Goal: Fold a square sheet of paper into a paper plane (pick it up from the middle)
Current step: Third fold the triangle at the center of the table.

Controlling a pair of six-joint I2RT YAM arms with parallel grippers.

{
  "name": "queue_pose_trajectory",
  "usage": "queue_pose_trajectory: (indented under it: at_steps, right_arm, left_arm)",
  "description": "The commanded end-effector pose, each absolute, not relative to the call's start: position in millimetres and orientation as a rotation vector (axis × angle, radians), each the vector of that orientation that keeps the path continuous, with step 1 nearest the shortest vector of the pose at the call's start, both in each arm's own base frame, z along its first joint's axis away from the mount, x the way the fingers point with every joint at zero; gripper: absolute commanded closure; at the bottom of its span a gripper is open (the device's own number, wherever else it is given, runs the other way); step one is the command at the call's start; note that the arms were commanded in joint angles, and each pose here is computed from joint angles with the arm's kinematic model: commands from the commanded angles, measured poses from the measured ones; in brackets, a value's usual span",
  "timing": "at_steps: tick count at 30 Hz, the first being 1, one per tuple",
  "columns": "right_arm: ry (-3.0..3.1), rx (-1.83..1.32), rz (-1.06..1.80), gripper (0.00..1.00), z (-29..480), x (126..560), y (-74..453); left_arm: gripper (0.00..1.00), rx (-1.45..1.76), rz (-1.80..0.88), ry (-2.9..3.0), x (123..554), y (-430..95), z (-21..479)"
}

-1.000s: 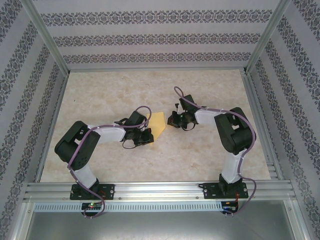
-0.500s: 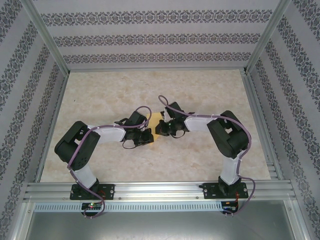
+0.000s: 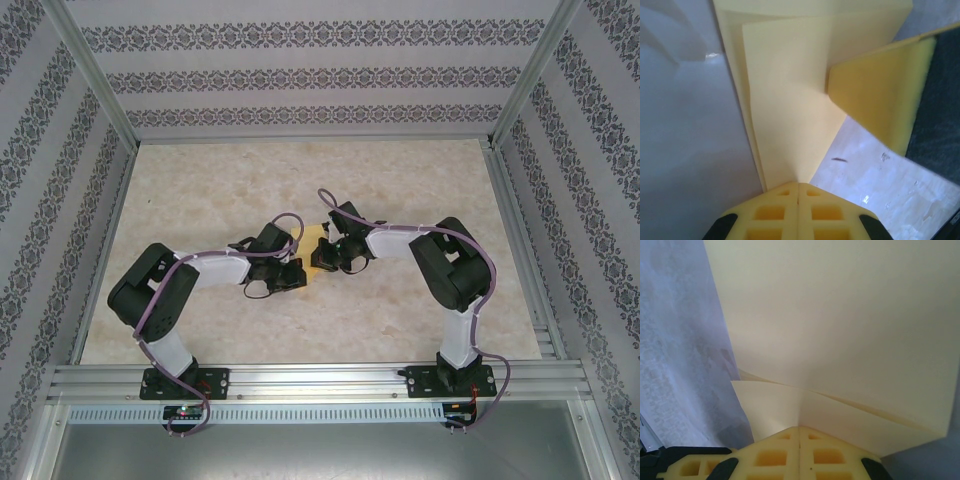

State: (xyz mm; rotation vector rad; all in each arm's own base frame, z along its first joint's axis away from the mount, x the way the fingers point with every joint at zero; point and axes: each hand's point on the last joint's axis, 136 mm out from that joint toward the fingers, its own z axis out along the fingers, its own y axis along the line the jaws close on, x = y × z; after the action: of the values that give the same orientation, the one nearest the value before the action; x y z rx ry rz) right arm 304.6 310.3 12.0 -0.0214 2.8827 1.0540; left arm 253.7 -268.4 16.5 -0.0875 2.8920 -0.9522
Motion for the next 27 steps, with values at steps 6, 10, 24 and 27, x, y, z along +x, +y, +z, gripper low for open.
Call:
queue_pose_trajectory:
  at_steps: [6,10,24,27]
  right_arm:
    - [2.983,0.163,0.814,1.0,-29,308,275]
    - [2.966,0.193,0.849,1.0,-22,307,277]
    - [2.656,0.399,1.152,0.98,53,326,302]
    - [2.643,0.401,1.119,0.9,57,328,289]
  left_arm:
    - [1.0,-0.031,-0.803,3.126,188,-235,-2]
    - [1.0,-0.01,-0.866,2.989,215,-250,29]
    - [1.0,-0.067,-0.929,2.733,273,-275,60]
    - [1.0,-0.066,-0.911,2.715,284,-279,60]
